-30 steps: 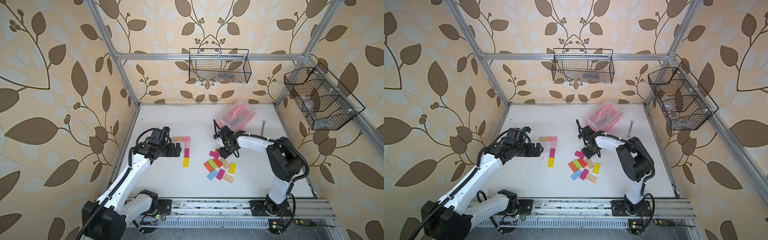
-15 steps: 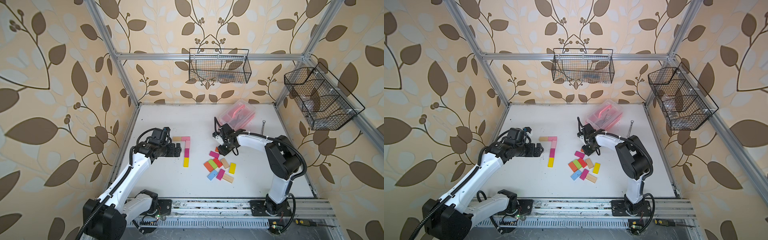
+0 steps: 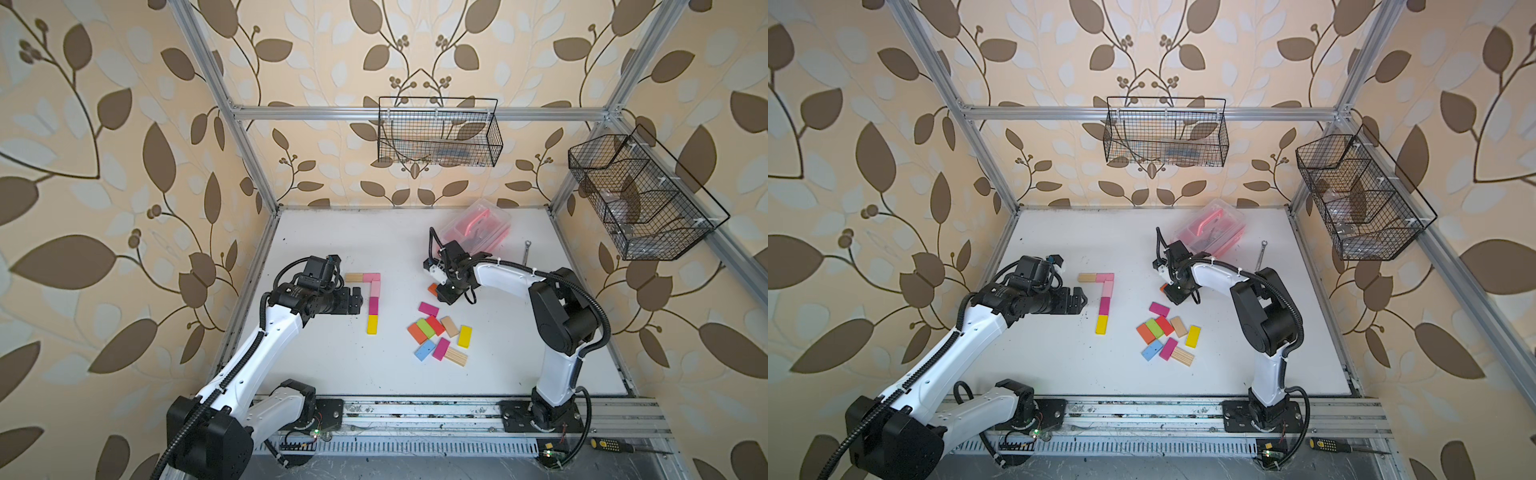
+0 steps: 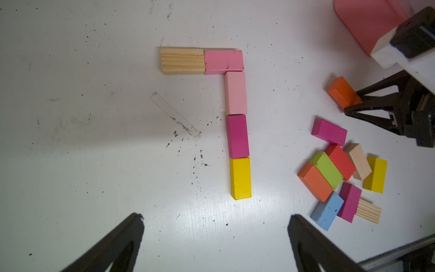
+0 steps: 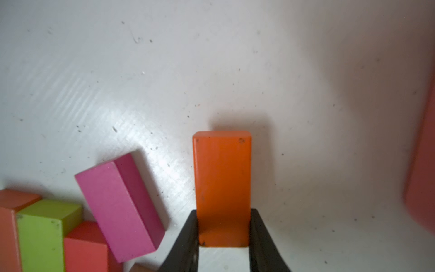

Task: Assemble the number 7 with building blocks
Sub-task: Pick up the building block from the center of the board, then place the building block at the center of the board.

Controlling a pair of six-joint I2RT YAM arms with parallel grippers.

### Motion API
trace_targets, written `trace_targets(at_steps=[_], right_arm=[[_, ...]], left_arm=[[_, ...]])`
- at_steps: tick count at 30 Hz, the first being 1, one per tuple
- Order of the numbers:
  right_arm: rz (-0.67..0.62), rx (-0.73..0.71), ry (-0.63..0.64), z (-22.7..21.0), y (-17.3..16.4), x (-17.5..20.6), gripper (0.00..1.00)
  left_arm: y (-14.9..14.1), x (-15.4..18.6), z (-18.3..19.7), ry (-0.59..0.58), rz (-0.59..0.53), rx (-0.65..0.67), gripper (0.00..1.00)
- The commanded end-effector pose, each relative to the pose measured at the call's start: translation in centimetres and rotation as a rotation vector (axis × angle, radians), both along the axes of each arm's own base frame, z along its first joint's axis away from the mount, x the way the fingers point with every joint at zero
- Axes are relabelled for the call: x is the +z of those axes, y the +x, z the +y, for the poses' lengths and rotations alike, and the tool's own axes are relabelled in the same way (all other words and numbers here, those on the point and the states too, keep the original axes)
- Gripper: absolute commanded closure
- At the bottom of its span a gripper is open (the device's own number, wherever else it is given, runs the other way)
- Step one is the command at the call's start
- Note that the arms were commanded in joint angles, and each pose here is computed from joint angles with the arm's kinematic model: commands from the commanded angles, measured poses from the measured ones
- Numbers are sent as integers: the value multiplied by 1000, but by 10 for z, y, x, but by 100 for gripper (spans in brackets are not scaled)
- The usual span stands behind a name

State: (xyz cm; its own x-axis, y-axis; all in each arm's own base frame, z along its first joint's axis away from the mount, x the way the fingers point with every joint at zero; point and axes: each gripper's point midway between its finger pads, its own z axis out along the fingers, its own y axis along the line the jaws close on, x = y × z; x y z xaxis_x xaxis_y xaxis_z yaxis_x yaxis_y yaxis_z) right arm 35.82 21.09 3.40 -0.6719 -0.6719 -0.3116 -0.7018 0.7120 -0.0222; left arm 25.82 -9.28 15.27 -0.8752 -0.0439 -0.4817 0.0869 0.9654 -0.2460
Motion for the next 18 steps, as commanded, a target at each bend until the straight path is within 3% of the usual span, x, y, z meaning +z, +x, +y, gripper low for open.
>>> trace_targets(at_steps=[1,10,12,18], right_arm=[[-89,211,9,28,9,33,76],[-102,524,-10,72,29,41,76],[-96,589,-63,76,32,34,77],[-53,650,-120,84,45,15,77]], left_arm=[[4,15,1,3,-42,0,1],[3,22,2,4,-78,-3,1],[3,22,2,6,-79,-5,1],[4,22,3,8,-84,-4,1]])
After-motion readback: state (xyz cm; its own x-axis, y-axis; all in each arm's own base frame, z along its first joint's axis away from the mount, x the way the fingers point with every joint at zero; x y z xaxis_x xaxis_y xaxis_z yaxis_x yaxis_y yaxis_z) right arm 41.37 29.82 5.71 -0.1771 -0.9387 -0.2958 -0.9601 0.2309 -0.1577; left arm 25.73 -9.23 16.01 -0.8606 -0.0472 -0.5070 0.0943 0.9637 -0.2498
